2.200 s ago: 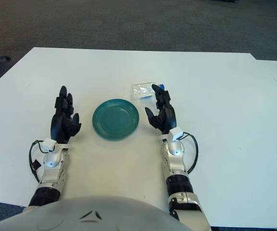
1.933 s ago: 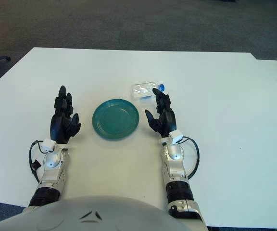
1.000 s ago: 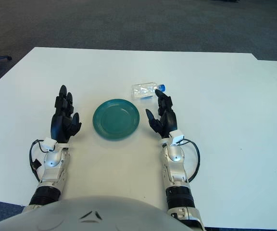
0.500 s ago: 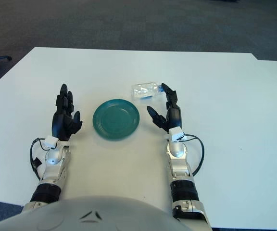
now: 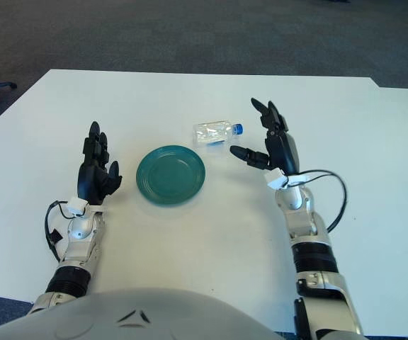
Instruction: Put the bottle into the plate.
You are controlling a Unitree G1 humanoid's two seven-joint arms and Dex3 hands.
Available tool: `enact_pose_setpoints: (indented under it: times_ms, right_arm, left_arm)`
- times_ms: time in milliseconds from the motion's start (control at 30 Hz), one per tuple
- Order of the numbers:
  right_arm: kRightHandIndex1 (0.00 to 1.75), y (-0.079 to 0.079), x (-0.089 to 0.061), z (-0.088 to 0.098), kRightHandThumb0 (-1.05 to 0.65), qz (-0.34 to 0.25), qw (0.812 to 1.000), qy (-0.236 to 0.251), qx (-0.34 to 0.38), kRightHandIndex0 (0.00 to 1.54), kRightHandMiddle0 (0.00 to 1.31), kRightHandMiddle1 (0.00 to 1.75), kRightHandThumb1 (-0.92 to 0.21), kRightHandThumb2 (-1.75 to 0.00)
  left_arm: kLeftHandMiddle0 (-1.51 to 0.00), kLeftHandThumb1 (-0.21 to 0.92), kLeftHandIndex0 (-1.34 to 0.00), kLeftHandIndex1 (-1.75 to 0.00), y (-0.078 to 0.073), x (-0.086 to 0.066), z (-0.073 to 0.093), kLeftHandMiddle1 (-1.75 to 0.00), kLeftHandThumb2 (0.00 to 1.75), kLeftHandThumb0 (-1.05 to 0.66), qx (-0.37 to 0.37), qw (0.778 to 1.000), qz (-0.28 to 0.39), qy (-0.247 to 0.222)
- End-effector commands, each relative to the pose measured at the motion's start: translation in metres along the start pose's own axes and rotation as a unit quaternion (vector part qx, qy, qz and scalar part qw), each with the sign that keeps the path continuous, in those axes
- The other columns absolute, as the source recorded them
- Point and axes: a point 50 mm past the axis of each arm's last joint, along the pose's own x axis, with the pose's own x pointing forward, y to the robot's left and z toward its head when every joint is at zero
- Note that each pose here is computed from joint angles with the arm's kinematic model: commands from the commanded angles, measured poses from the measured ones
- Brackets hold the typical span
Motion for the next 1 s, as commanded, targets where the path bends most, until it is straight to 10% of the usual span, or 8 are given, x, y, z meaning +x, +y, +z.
enact_pose_setpoints:
  times_ms: [0,400,967]
  right_arm:
    - [0.00,0.000,0.011,0.005,-1.05,0.034,0.996,-0.042,-0.077,0.00,0.00,0.04,-0.92,-0.31]
    - [0.00,-0.006,0.055,0.014,-1.05,0.136,0.942,-0.165,-0.260,0.00,0.00,0.00,-0.92,-0.41]
    - [0.00,0.021,0.088,0.034,-1.05,0.248,0.882,-0.248,-0.313,0.00,0.00,0.00,-0.92,-0.55]
  left_arm:
    - [0.00,0.92,0.00,-0.17,0.003,-0.038,-0.029,0.00,0.53,-0.94,0.012,0.996,0.002,0.092]
    - [0.00,0.92,0.00,-0.19,0.001,-0.038,-0.031,0.00,0.50,-0.93,0.003,0.996,0.005,0.091]
    - [0.00,0.92,0.00,-0.18,-0.005,-0.037,-0.033,0.00,0.52,-0.93,0.000,0.996,0.002,0.095]
